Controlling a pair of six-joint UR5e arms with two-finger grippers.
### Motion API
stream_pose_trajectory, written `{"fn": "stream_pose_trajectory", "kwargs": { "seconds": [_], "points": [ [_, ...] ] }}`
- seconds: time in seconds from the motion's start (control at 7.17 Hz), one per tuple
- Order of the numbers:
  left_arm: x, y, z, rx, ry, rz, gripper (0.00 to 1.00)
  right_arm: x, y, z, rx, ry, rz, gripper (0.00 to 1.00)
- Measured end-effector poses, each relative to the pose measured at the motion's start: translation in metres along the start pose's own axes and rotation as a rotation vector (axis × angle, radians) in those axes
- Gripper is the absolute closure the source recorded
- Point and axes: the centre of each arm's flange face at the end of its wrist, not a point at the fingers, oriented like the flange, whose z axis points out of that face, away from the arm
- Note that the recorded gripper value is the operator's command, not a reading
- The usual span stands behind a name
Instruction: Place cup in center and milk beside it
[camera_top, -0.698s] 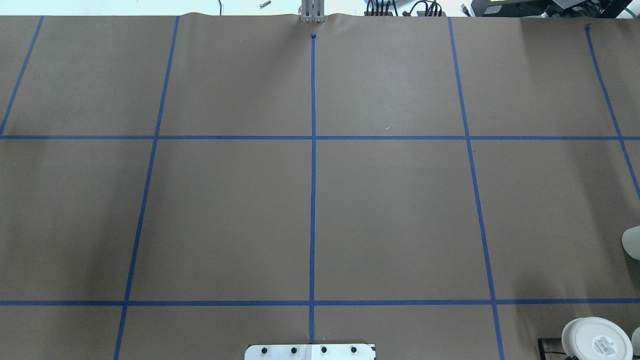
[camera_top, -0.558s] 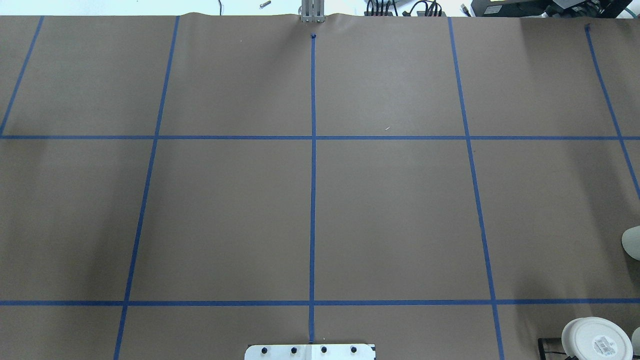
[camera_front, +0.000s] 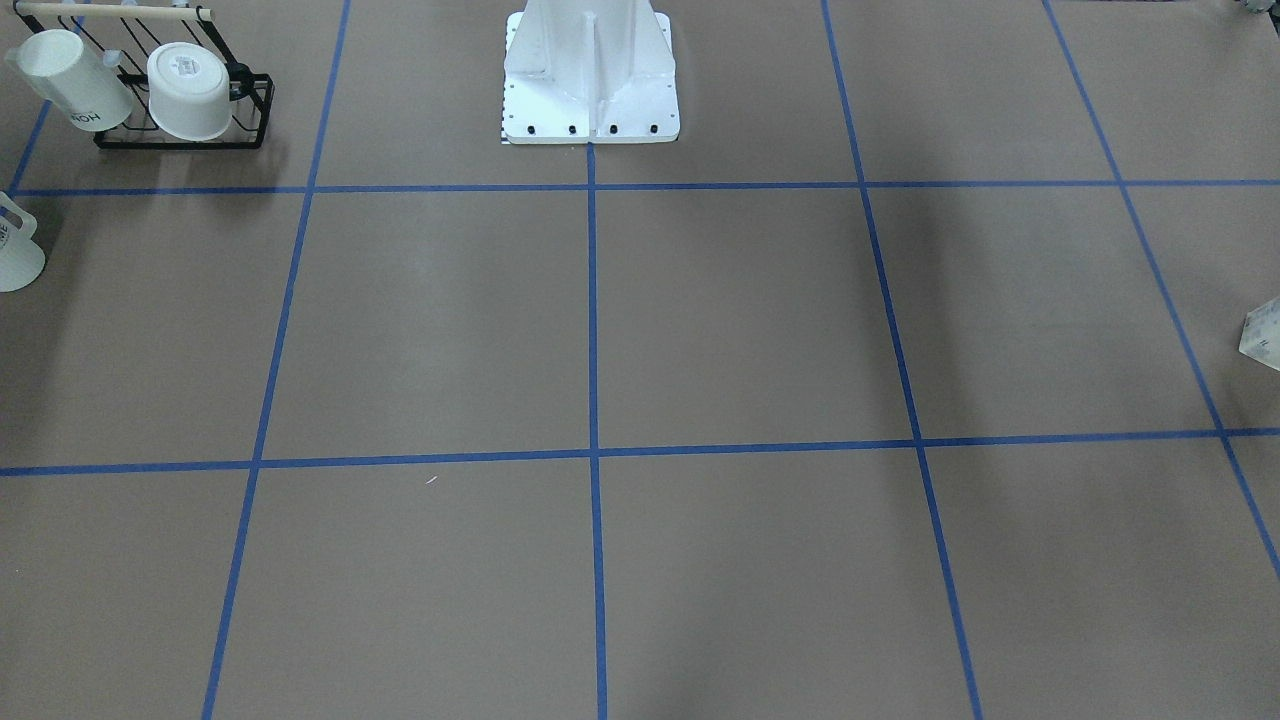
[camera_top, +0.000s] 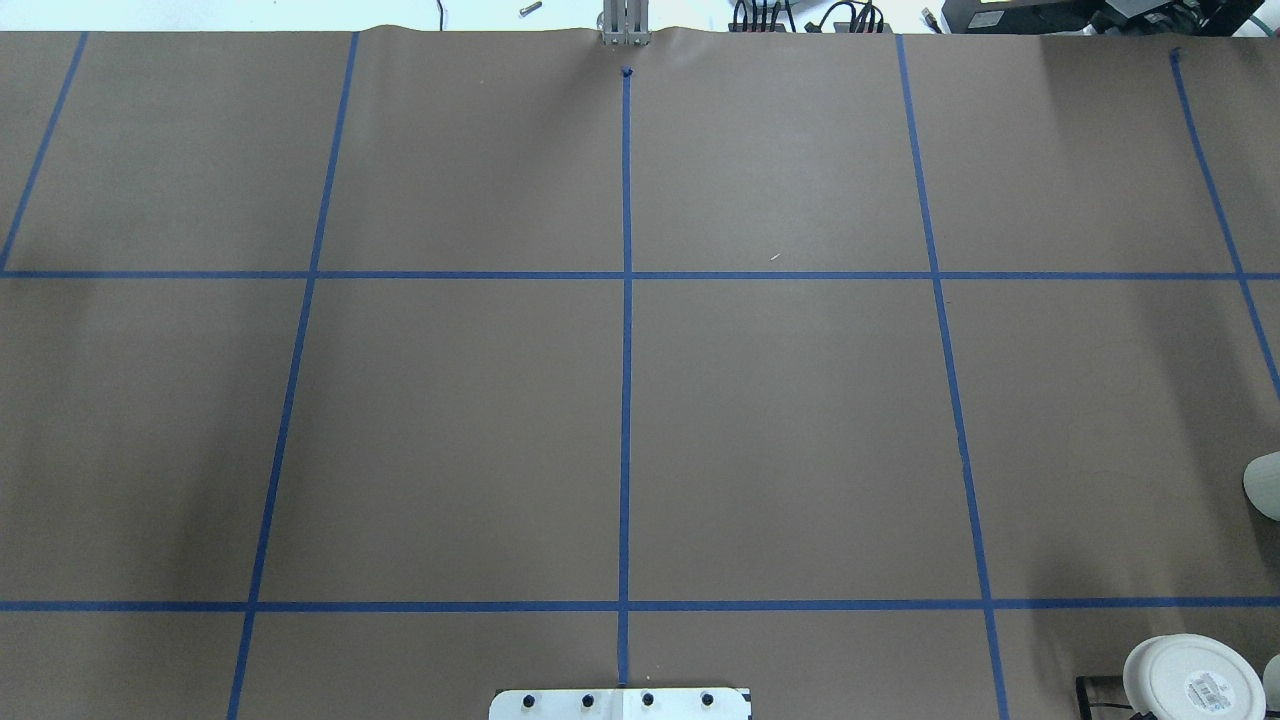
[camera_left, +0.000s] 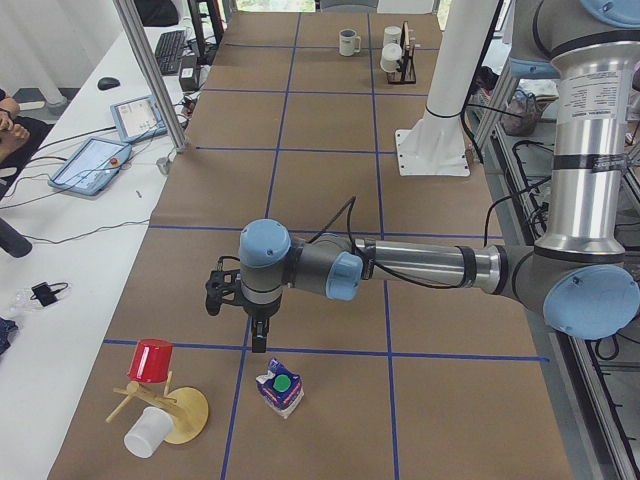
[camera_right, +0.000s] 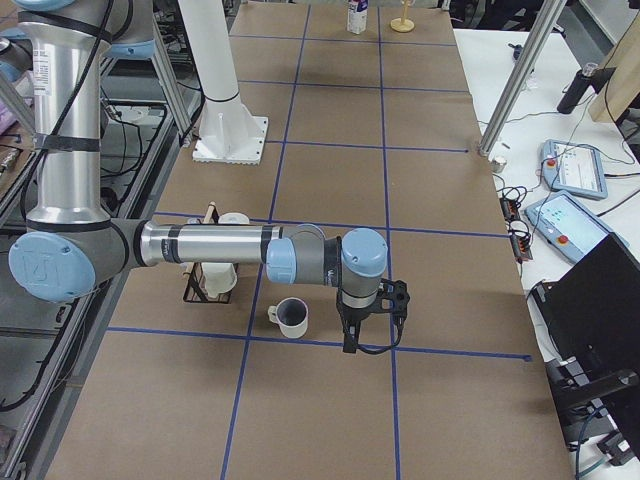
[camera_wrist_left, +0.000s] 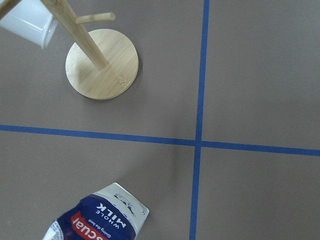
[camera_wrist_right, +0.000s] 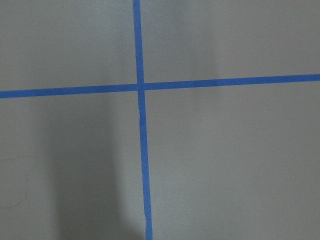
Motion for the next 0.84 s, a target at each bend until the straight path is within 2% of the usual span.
{"fn": "stream_pose_trajectory", "kwargs": {
  "seconds": [0.84],
  "points": [
    [0.0018, 0.0005, -0.0019, 0.002, 0.002, 0.002, 0.02, -0.0023, 0.0000, -0.0014, 0.002, -0.010, -0.001, 0.00]
  ]
}}
